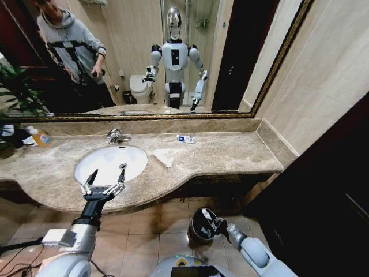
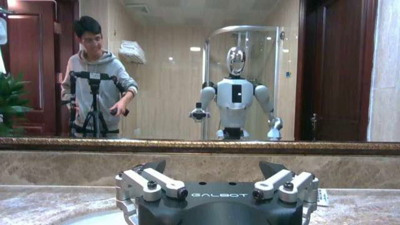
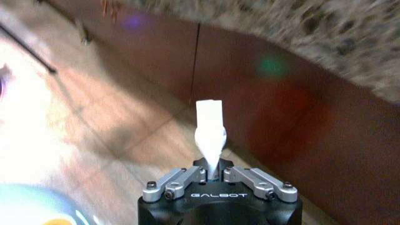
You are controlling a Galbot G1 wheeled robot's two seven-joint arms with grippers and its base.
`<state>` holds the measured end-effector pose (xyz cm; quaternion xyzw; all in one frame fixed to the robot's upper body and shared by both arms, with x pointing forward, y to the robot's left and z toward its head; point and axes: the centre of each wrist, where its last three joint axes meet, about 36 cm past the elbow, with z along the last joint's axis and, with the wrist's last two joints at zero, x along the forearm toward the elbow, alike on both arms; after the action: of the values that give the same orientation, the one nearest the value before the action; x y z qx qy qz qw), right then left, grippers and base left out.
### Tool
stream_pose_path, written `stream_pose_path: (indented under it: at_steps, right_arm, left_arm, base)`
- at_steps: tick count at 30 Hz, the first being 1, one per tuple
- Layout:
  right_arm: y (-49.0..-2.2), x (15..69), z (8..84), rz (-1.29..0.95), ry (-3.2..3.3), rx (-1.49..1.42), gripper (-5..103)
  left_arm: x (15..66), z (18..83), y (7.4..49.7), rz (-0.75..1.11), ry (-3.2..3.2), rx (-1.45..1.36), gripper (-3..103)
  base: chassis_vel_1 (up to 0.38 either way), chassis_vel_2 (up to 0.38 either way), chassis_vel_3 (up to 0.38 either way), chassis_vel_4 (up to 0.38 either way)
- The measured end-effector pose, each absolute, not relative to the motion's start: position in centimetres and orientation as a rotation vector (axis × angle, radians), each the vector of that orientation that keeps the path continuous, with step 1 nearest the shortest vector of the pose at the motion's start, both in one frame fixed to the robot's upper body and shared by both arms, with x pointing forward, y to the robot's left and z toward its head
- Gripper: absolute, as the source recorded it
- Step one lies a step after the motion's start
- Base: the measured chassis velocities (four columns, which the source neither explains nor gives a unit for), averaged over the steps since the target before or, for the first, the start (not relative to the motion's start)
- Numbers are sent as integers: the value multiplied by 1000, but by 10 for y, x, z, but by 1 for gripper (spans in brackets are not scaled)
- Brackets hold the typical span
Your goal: Pick up the trash from the sink and place it in the trash bin.
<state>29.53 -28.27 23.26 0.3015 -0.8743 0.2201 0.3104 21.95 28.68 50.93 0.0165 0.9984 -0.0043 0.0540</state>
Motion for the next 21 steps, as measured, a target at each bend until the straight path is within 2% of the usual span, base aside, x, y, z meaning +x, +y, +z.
stream_pose_path:
  at_steps: [12, 21]
  right_arm:
    - [-260, 332, 189, 685, -2245, 850, 10]
    - [-267, 349, 151, 724, -2209, 842, 10]
  left_arm:
    - [219, 509, 287, -13, 3033, 50, 100]
    - [219, 509, 287, -13, 3033, 50, 100]
  base:
    - [0, 0, 0, 0]
    - [0, 0, 0, 0]
